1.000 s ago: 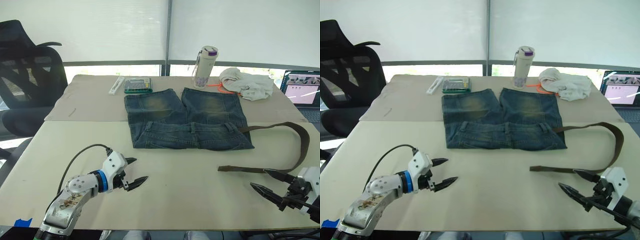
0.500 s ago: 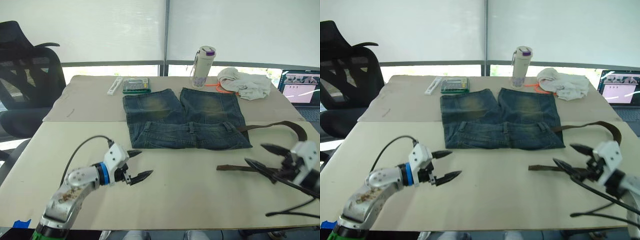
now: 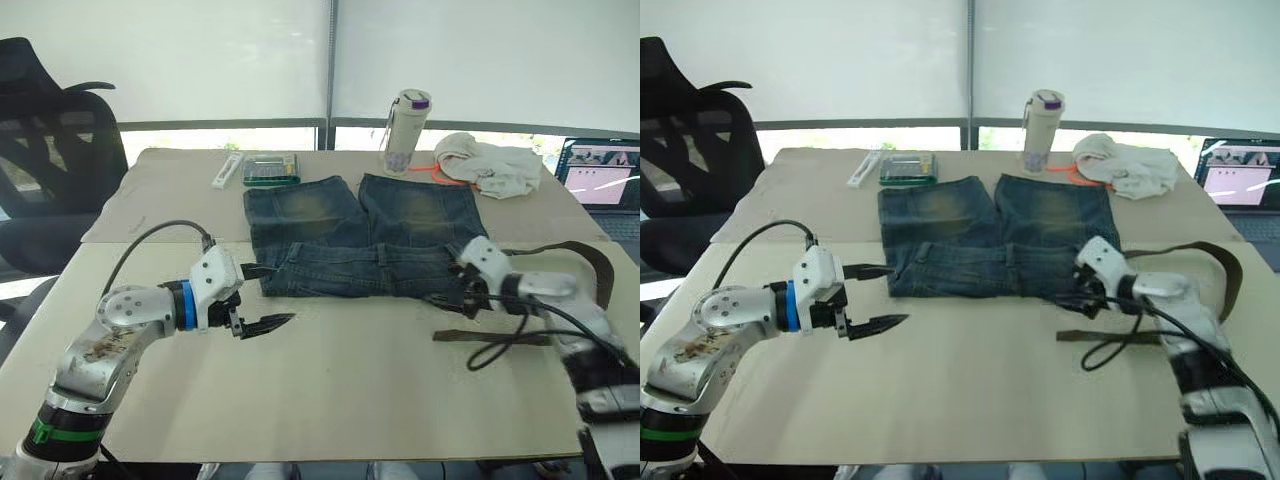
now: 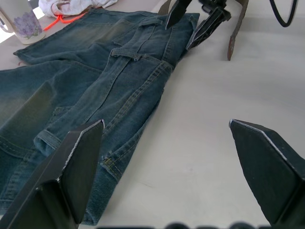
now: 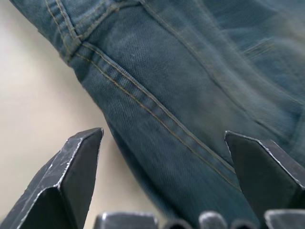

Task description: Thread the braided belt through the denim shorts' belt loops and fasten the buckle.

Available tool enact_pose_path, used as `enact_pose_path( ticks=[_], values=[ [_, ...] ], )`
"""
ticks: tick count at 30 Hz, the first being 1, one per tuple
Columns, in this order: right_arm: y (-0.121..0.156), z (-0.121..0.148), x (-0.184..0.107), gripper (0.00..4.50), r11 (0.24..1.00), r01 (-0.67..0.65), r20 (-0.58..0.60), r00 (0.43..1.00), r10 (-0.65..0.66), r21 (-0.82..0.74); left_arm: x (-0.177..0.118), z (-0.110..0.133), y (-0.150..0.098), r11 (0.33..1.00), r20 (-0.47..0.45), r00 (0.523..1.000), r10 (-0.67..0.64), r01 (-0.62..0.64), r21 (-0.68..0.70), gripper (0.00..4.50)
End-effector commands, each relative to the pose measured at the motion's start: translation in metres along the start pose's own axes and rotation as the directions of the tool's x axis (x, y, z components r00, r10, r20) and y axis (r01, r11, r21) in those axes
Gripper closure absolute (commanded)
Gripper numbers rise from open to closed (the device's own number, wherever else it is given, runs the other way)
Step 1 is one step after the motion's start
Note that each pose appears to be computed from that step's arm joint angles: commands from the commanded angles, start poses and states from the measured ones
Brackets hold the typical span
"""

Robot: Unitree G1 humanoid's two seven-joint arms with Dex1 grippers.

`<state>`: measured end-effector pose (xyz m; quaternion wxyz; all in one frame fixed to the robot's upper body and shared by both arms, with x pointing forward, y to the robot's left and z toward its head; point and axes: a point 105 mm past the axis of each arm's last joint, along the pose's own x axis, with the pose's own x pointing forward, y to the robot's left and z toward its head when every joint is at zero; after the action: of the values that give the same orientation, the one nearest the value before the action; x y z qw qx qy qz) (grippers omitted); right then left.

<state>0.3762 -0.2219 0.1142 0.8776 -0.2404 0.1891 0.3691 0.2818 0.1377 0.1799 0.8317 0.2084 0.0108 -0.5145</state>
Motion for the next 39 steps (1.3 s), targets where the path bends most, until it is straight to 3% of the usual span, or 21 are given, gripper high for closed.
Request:
enact_pose_path(
  ticks=[1, 8, 11, 20, 24, 28, 30, 36, 37, 39],
  values=[
    [-0.005, -0.004, 0.002, 1.15, 1.000, -0.013, -0.026, 1.000, 0.013, 0.001, -0.007, 0.010, 0.004, 0.999, 0.007, 1.000, 0.017, -0.017, 0.046, 0.00],
    [-0.010, 0.004, 0.001, 3.64, 0.998, -0.029, -0.016, 0.999, 0.028, -0.048, -0.010, 0.012, 0.008, 0.998, 0.003, 0.999, 0.037, -0.037, 0.049, 0.00],
    [-0.004, 0.003, -0.007, 4.49, 0.995, -0.067, -0.027, 0.997, 0.065, -0.070, -0.007, 0.014, 0.003, 0.999, 0.005, 1.000, 0.018, -0.019, 0.048, 0.00],
    [0.046, -0.013, -0.056, 4.49, 0.966, -0.252, -0.113, 0.963, 0.245, -0.052, -0.001, 0.017, -0.009, 0.998, 0.003, 0.999, -0.042, 0.042, 0.050, 0.00],
    [0.058, -0.014, -0.067, 4.49, 0.968, -0.246, -0.119, 0.964, 0.239, -0.045, 0.001, 0.017, -0.012, 0.997, -0.001, 0.998, -0.063, 0.062, 0.051, 0.00],
    [0.053, -0.002, -0.070, 4.49, 0.983, -0.162, -0.067, 0.985, 0.157, -0.088, 0.004, 0.019, -0.015, 0.995, 0.006, 0.996, -0.085, 0.084, 0.051, 0.00],
    [0.054, 0.006, -0.075, 3.64, 0.981, -0.170, -0.039, 0.985, 0.167, -0.098, 0.005, 0.020, -0.015, 0.994, 0.007, 0.996, -0.092, 0.091, 0.053, 0.00],
    [0.049, 0.025, -0.110, 1.66, 0.985, -0.160, 0.031, 0.986, 0.162, -0.057, 0.006, 0.023, -0.022, 0.988, 0.007, 0.990, -0.141, 0.140, 0.059, 0.00],
    [0.054, 0.021, -0.120, 1.31, 0.977, -0.206, -0.001, 0.978, 0.206, -0.045, 0.007, 0.024, -0.024, 0.987, 0.006, 0.988, -0.152, 0.151, 0.060, 0.00],
    [0.064, 0.013, -0.133, 1.31, 0.960, -0.278, -0.069, 0.959, 0.275, -0.026, 0.008, 0.024, -0.026, 0.985, 0.009, 0.987, -0.161, 0.160, 0.063, 0.00]
  ],
)
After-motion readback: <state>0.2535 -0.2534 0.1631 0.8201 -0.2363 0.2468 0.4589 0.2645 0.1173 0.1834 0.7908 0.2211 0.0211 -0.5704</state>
